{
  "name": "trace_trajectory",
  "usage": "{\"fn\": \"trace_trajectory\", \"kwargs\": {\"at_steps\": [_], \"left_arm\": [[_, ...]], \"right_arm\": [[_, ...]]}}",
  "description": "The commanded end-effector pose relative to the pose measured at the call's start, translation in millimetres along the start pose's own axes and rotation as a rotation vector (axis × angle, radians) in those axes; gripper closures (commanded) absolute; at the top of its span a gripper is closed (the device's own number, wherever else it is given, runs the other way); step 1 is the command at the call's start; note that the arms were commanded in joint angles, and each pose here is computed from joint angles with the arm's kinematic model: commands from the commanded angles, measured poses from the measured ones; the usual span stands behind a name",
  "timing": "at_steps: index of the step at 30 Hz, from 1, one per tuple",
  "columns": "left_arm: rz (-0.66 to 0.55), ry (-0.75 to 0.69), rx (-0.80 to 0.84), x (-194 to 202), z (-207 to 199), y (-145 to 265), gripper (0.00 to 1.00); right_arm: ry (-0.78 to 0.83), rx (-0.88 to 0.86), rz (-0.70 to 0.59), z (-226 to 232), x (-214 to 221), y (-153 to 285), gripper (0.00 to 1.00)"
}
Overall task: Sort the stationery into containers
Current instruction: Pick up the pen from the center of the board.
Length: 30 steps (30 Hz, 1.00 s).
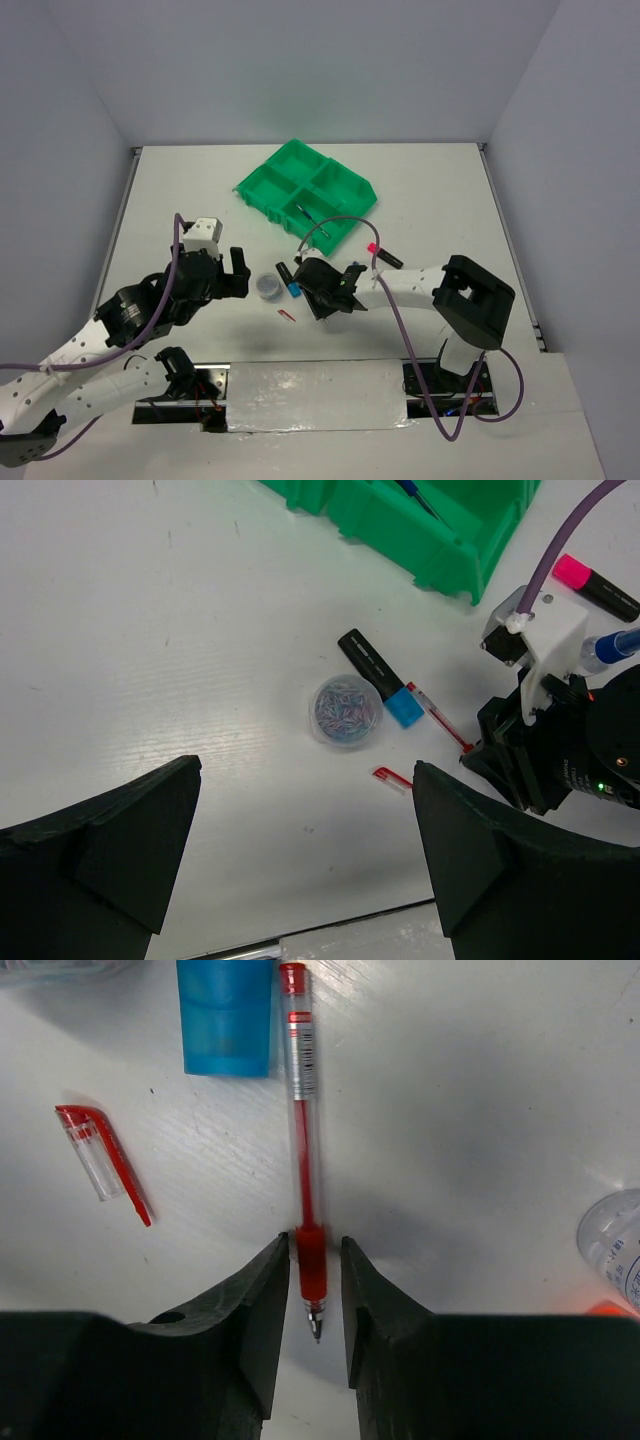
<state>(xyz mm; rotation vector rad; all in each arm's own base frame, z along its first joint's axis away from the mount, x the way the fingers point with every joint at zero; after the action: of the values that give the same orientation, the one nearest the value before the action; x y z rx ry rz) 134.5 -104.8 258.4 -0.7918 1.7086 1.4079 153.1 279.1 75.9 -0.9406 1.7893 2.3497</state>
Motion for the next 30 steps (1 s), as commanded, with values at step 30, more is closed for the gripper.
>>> {"fn": "trace_trajectory", "kwargs": {"at_steps": [30], "left_arm": [[-0.185,-0.029,0.667,-55.3,-75.3,32.8,0.01]], "right_arm": [[0.371,-0.301,-0.253,-2.1,-31.6,147.5,1.00]]}}
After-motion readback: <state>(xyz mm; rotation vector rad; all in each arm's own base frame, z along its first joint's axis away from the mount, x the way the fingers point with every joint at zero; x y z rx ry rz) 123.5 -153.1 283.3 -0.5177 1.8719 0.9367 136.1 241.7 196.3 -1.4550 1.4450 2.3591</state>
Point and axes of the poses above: each gripper's point midway between its finger pads, its own y axis back along the fingers, its own z axis along the line the jaws close on, x = y × z, the point moved 7 cm from there along y, back along the fingers, and after that the axes turned 5 degrees about -y, right-handed, at the moved point
